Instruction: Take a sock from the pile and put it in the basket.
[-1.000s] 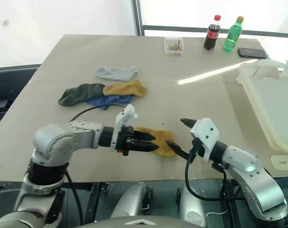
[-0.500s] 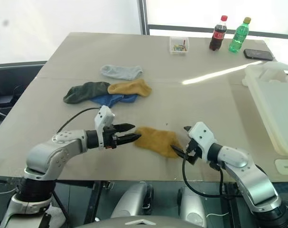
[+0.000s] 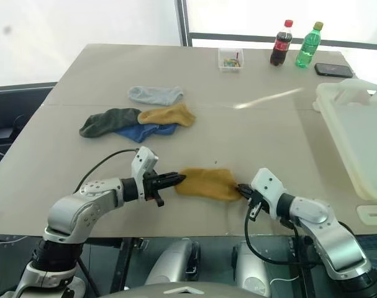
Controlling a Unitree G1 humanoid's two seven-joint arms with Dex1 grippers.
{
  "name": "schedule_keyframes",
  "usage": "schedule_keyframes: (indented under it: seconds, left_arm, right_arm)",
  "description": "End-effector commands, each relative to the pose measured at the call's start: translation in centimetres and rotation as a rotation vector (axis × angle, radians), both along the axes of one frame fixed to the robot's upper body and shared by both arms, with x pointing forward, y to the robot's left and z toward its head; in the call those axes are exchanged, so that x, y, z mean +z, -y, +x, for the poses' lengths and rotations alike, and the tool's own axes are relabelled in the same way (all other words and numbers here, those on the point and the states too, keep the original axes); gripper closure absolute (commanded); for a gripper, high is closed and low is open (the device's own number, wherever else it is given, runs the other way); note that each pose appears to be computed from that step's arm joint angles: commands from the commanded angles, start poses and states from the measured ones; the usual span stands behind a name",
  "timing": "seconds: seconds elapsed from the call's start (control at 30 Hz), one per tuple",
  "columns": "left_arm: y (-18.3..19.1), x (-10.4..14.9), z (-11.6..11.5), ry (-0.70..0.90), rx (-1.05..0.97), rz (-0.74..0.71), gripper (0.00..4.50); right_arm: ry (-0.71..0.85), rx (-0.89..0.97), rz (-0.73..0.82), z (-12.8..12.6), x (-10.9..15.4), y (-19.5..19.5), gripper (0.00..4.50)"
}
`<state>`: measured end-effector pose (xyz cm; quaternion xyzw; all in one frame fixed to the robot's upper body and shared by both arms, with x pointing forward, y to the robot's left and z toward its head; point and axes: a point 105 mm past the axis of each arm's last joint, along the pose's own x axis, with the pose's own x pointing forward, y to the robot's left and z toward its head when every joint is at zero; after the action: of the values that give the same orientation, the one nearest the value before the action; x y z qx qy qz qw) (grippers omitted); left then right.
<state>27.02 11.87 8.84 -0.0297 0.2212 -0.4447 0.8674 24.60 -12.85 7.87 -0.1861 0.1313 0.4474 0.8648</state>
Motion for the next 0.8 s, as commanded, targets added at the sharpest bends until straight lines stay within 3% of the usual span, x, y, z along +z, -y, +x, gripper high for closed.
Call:
schedule_keyframes:
  seconds: [0.03, 0.23, 0.43, 0.53, 0.7, 0.77, 0.8]
  left_arm:
    - [0.9, 2.0, -1.1, 0.024, -0.006, -0.053, 4.44]
    - [2.0, 2.7, -1.3, 0.018, 0.027, -0.089, 4.44]
    - [2.0, 1.3, -0.9, -0.007, 0.085, -0.05, 4.44]
    - [1.0, 1.2, -0.6, -0.004, 0.124, -0.054, 3.45]
    - [-2.4, 2.2, 0.4, 0.115, 0.182, 0.054, 1.02]
    - [-3.7, 2.5, 0.7, 0.16, 0.192, 0.112, 0.95]
    - [-5.1, 3.2, 1.5, 0.214, 0.221, 0.174, 0.95]
  right_arm:
    - [0.041, 0.031, -0.026, 0.2, 1.4, 1.1, 4.5]
    - [0.074, 0.067, -0.068, 1.2, 2.2, 2.0, 4.5]
    - [0.042, 0.108, -0.12, 1.1, 1.7, 2.9, 4.5]
    - [-0.009, 0.124, -0.066, 0.7, 1.9, 2.7, 3.56]
    - [0.075, 0.087, -0.02, 0.7, 3.9, 2.8, 1.08]
    - [0.077, 0.085, 0.031, 0.4, 4.9, 2.7, 0.11]
    - [0.087, 0.095, 0.07, 0.0, 5.9, 2.6, 0.05]
